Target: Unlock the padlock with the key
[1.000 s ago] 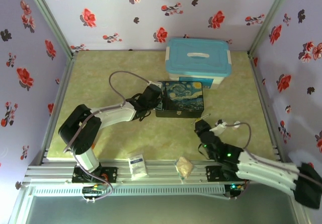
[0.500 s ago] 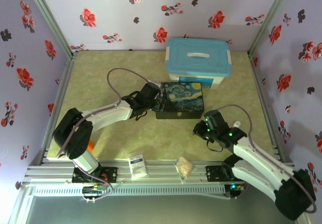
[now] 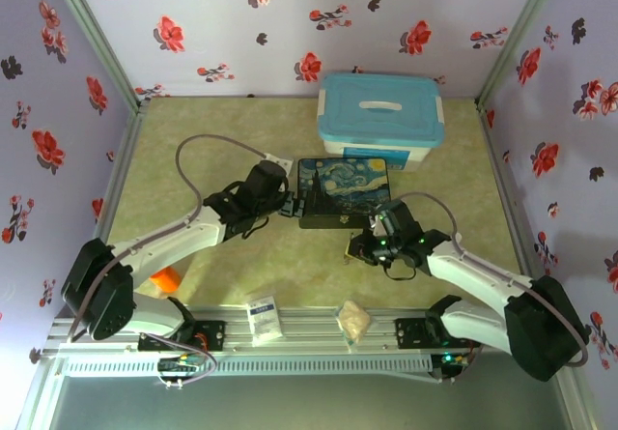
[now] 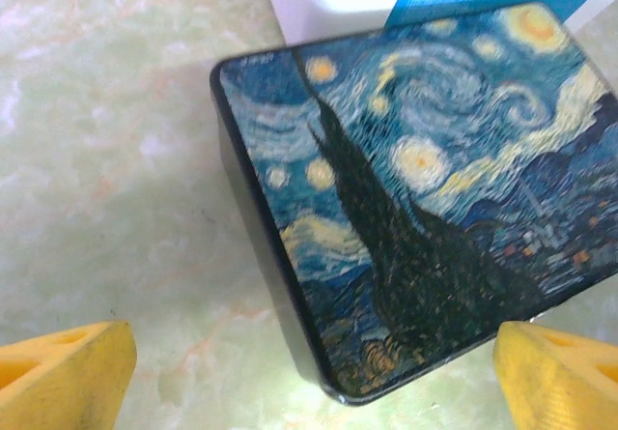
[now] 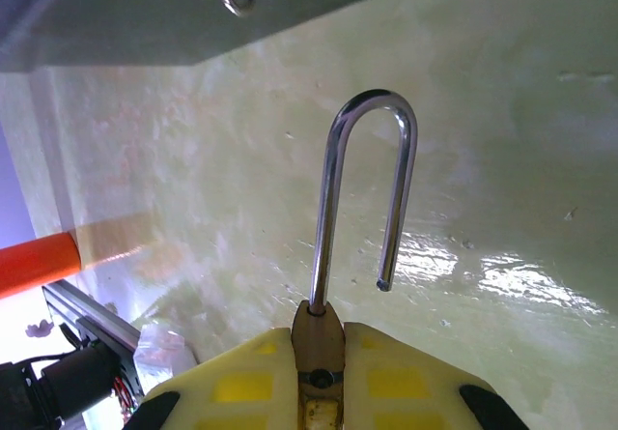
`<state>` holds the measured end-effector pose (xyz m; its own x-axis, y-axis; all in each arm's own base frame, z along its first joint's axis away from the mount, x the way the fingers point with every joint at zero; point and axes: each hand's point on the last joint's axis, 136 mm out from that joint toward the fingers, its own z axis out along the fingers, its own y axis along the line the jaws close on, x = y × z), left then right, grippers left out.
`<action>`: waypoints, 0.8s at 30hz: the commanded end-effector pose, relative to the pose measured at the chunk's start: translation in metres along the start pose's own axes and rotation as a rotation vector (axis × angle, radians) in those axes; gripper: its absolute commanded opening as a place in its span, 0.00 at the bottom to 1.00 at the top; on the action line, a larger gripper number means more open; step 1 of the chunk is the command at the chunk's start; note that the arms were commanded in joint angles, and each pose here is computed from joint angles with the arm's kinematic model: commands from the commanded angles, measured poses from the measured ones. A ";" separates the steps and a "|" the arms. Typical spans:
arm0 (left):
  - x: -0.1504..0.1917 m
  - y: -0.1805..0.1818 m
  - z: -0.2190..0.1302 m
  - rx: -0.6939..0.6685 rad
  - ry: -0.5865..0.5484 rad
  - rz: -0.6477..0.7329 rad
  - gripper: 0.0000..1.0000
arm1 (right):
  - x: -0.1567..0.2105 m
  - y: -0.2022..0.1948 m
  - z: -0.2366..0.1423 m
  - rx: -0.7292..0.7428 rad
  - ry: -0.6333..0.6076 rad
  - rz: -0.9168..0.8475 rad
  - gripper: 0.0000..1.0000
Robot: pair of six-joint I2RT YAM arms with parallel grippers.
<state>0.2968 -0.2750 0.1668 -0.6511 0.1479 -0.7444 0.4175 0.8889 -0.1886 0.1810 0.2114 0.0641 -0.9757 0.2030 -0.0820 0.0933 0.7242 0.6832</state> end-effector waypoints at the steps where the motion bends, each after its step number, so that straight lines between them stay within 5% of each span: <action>1: 0.003 -0.001 0.001 0.021 -0.005 -0.029 0.95 | 0.009 -0.009 0.009 -0.021 0.030 -0.002 0.00; 12: 0.008 0.001 0.004 0.020 0.000 -0.034 0.94 | 0.023 -0.042 0.000 0.121 0.058 0.005 0.00; 24: 0.013 0.000 0.013 0.025 0.009 -0.044 0.94 | -0.004 0.027 0.013 -0.138 0.034 -0.011 0.00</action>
<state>0.2948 -0.2783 0.1561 -0.6627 0.1289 -0.7377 0.4161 0.8824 -0.2197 0.1737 0.2157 0.0437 -0.9818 0.1884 -0.0240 0.1185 0.7063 0.6980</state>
